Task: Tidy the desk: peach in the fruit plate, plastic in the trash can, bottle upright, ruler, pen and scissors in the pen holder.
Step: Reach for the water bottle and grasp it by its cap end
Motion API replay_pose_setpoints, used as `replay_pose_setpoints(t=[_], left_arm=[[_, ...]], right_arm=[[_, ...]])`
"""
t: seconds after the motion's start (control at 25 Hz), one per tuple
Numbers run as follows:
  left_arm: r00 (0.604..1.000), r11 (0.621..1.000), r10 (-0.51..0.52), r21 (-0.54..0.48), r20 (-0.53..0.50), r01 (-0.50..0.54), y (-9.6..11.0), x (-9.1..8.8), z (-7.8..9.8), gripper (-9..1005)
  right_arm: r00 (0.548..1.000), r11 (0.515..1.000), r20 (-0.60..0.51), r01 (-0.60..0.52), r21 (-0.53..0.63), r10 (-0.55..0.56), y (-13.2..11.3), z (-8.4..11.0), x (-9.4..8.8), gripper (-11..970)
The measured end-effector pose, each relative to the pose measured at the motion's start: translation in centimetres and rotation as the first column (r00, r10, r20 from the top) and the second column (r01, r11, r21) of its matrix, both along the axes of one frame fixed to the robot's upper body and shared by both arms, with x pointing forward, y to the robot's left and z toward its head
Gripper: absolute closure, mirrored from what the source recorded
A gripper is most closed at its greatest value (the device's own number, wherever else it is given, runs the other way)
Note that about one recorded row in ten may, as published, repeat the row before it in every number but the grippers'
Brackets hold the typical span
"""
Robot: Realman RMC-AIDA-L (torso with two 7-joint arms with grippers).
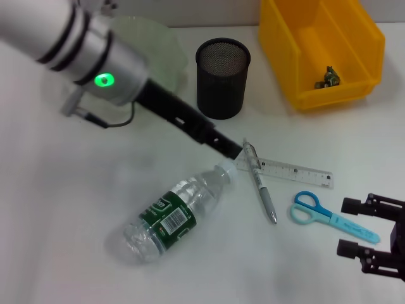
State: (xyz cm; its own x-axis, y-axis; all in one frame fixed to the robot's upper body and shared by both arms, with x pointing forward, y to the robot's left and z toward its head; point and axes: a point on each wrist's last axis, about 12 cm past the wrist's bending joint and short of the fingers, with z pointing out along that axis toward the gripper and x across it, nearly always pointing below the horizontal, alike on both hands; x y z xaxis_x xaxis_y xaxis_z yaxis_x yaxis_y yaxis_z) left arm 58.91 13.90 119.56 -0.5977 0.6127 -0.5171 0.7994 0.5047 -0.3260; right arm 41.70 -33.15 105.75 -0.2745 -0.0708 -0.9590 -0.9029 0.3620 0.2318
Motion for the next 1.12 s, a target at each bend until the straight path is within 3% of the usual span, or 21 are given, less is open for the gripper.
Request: replay_pose_setpoints(t=[0.12,0.4,1.12], left_arm=[[0.999,0.998,0.027,0.056,0.021,-0.028,-1.8,0.3,-0.3,166],[0.999,0.994,0.036,0.101,0.019,-0.038,-3.2,0.4,-1.9,168],[0.994,0.981,0.11,0.16,-0.007,-0.107,-3.4,0.1,-6.4,171]], right_arm=[[1.0,1.0,0.009,0.007,-0.015,-0.007,-0.1,-0.3,-0.3,245],[0.999,0.998,0.004,0.046,-0.032,-0.046,-0.4,-0.6,-0.2,245],[0.994,0.993,-0.001,0.11,-0.05,-0.111,-0.6,-1.1,0.0,244]])
